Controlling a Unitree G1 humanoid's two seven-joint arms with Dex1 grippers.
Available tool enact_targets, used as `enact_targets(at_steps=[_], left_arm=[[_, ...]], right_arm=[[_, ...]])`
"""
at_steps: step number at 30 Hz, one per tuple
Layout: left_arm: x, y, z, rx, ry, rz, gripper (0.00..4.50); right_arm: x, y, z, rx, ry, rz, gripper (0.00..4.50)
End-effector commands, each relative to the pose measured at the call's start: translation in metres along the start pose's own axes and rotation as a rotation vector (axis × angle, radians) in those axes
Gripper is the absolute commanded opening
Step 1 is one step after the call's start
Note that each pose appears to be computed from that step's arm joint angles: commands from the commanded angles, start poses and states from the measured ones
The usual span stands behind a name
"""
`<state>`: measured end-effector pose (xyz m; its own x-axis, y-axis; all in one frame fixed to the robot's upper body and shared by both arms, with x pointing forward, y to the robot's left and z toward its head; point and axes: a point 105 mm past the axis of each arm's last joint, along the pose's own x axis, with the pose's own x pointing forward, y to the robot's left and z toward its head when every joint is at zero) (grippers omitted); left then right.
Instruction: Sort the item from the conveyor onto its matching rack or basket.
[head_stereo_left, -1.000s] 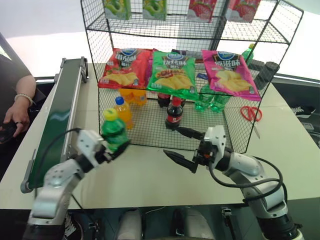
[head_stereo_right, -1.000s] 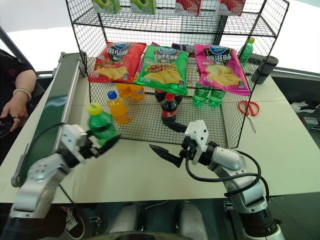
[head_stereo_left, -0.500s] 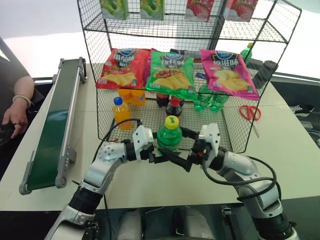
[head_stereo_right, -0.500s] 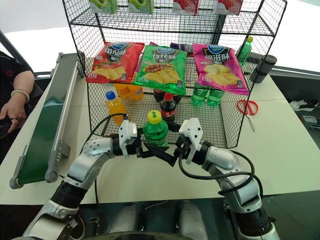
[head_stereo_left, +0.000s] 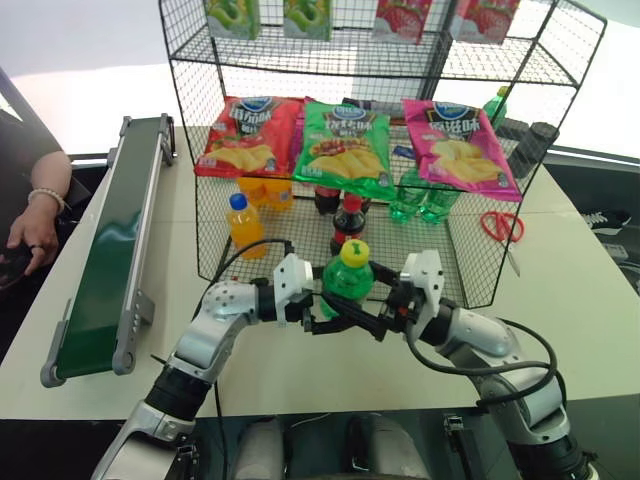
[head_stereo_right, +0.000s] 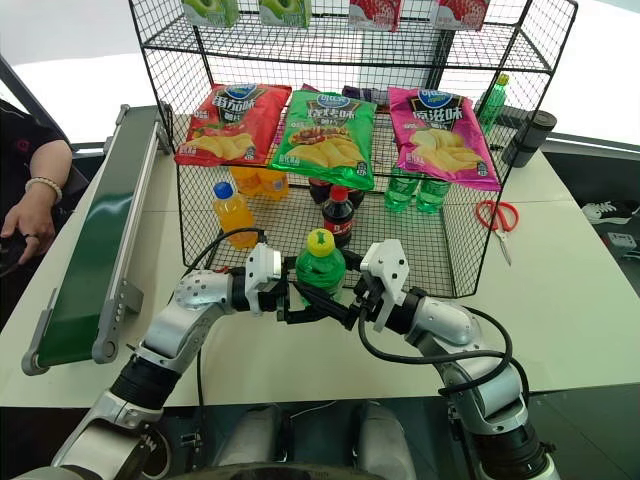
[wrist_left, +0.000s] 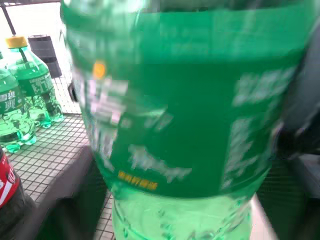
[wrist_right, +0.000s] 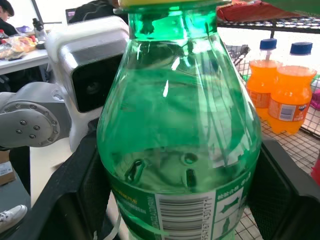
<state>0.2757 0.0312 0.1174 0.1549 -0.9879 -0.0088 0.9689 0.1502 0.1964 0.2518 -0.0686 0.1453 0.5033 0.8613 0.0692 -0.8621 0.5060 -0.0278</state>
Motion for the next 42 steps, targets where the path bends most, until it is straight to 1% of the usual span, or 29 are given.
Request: enact_targets(at_steps=[1, 3, 6, 8, 11, 17, 23, 27, 32, 38, 39, 40, 42], left_arm=[[-0.009, 0.012, 0.001, 0.018, 0.008, 0.085, 4.47], [-0.021, 0.017, -0.005, -0.017, 0.019, 0.146, 4.47], [-0.045, 0.024, -0.015, -0.037, 0.047, 0.276, 4.47], [-0.053, 0.025, -0.018, -0.031, 0.061, 0.336, 4.47], [-0.056, 0.026, -0.013, -0.055, 0.04, 0.385, 4.47], [-0.047, 0.022, 0.0, -0.035, 0.024, 0.363, 4.47], [-0.038, 0.015, 0.005, -0.024, 0.016, 0.318, 4.47], [-0.038, 0.012, 0.007, -0.026, 0.013, 0.295, 4.47], [-0.038, 0.009, 0.006, -0.025, 0.024, 0.281, 4.47], [-0.038, 0.007, 0.006, -0.028, 0.026, 0.278, 4.47], [-0.038, 0.007, 0.006, -0.028, 0.026, 0.277, 4.5], [-0.038, 0.006, 0.006, -0.029, 0.027, 0.275, 4.5], [-0.038, 0.005, 0.005, -0.031, 0.029, 0.272, 4.5]], right_arm=[[-0.005, -0.012, 0.02, -0.064, -0.075, -0.077, 3.05], [-0.01, -0.028, 0.018, -0.081, -0.066, -0.171, 3.05], [-0.031, -0.065, 0.012, -0.11, -0.049, -0.396, 3.05], [-0.045, -0.088, 0.005, -0.12, -0.031, -0.536, 3.05], [-0.058, -0.111, -0.002, -0.117, -0.028, -0.673, 3.05], [-0.065, -0.141, -0.018, -0.106, -0.041, -0.831, 3.05], [-0.062, -0.166, -0.031, -0.084, -0.054, -0.932, 3.05], [-0.067, -0.183, -0.04, -0.073, -0.058, -1.015, 3.05], [-0.069, -0.192, -0.047, -0.083, -0.06, -1.047, 3.05], [-0.068, -0.193, -0.049, -0.079, -0.069, -1.037, 3.05], [-0.068, -0.192, -0.05, -0.078, -0.069, -1.034, 4.11], [-0.068, -0.191, -0.049, -0.088, -0.063, -1.03, 4.48], [-0.07, -0.189, -0.048, -0.105, -0.057, -1.027, 4.48]])
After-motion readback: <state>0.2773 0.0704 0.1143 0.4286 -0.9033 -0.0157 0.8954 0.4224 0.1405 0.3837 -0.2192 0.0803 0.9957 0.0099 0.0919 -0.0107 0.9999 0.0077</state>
